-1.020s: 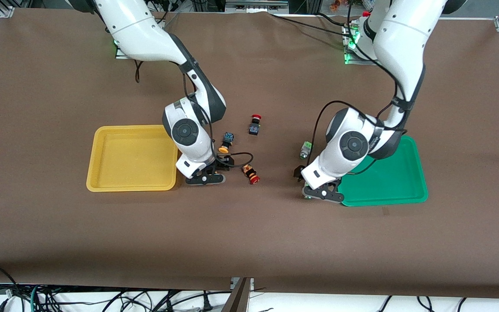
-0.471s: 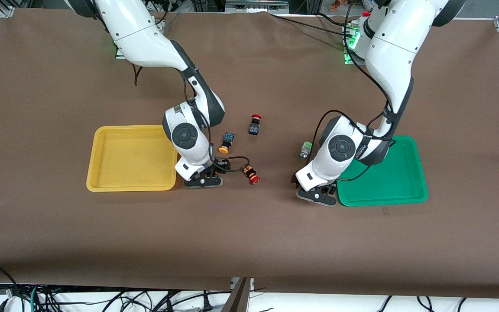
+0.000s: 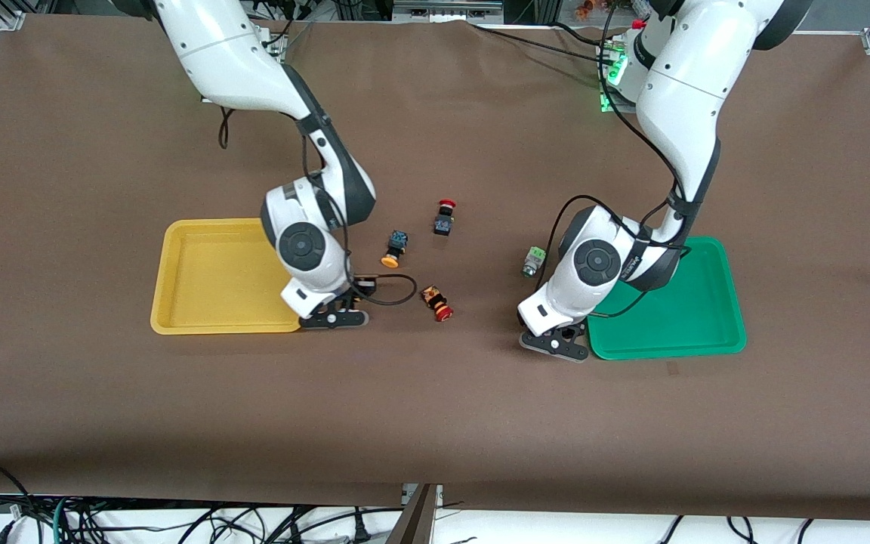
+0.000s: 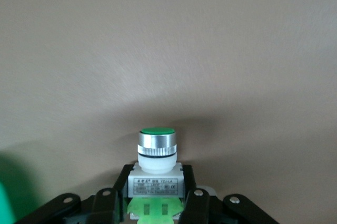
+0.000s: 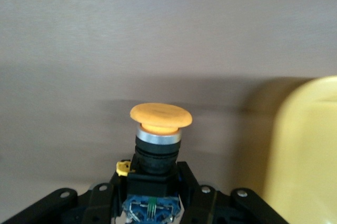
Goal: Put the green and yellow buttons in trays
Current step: 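Close the right gripper on the yellow button while the left gripper grasps the green button, then place the yellow button in the yellow tray while the left gripper drops green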
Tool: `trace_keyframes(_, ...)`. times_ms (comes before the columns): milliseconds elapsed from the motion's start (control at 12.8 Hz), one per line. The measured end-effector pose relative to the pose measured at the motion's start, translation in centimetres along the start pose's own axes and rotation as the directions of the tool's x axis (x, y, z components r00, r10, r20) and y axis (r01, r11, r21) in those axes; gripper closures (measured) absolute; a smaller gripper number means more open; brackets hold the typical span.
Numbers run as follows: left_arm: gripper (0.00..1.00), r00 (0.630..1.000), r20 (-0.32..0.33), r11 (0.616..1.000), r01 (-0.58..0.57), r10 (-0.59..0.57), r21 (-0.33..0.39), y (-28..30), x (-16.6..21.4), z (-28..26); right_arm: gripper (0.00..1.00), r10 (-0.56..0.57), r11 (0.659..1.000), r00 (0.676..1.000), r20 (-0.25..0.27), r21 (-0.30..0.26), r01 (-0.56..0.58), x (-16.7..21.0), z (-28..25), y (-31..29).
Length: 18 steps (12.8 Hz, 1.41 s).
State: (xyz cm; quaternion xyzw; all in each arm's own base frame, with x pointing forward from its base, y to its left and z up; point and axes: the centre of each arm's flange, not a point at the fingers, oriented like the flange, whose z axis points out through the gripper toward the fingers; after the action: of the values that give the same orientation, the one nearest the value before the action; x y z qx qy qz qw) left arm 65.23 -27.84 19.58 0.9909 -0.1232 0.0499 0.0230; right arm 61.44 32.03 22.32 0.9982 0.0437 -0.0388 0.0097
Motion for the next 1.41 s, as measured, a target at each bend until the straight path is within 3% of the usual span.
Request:
trace_keyframes(157, 0.59, 0.998, 0.06, 0.999, 0.02, -0.022, 0.035, -1.6, 0.9, -3.9, 0.58, -0.061, 0.997, 0.996, 0.059, -0.036, 0.063, 0.5, -3.6, 4.9)
trace_keyframes(392, 0.59, 0.961, 0.272, 0.995, 0.012, -0.04, 0.104, -6.8, 0.9, -10.3, 0.58, -0.107, 0.992, 0.987, 0.122, -0.055, 0.115, -0.4, -4.9, 12.8)
trace_keyframes(471, 0.59, 0.942, 0.335, 0.995, -0.027, -0.007, 0.096, -9.3, 0.3, -11.1, 0.58, -0.118, 0.99, 0.985, 0.128, -0.057, 0.126, -1.2, -3.8, 15.1)
trace_keyframes(706, 0.59, 0.878, 0.452, 0.986, -0.165, 0.158, -0.024, -19.0, -2.9, -7.8, 0.58, -0.172, 0.981, 0.98, 0.102, -0.074, 0.18, -4.2, 1.2, 21.2)
trace_keyframes(784, 0.59, 0.866, 0.468, 0.984, -0.17, 0.174, -0.049, -20.6, -4.5, -5.6, 0.58, -0.172, 0.981, 0.979, 0.107, -0.077, 0.18, -4.9, 2.3, 22.3)
trace_keyframes(863, 0.59, 0.865, 0.466, 0.982, -0.178, 0.187, -0.063, -20.8, -5.9, -3.6, 0.52, -0.167, 0.981, 0.98, 0.111, -0.077, 0.176, -5.2, 2.7, 22.7)
trace_keyframes(1020, 0.59, 0.871, 0.44, 0.975, -0.208, 0.22, -0.076, -18.9, -7.7, -0.9, 0.3, -0.16, 0.984, 0.982, 0.101, -0.065, 0.167, -5.1, 2.1, 22.4)
trace_keyframes(1098, 0.52, 0.87, 0.435, 0.973, -0.218, 0.23, -0.079, -18.2, -8.1, -0.8, 0.21, -0.142, 0.988, 0.985, 0.096, -0.042, 0.146, -5.1, 1.4, 21.9)
trace_keyframes(1412, 0.1, 0.878, 0.395, 0.962, -0.261, 0.272, -0.08, -15.1, -7.0, -6.4, 0.2, 0.033, 0.999, 0.994, 0.108, 0.034, -0.036, -4.6, -2.7, 14.4)
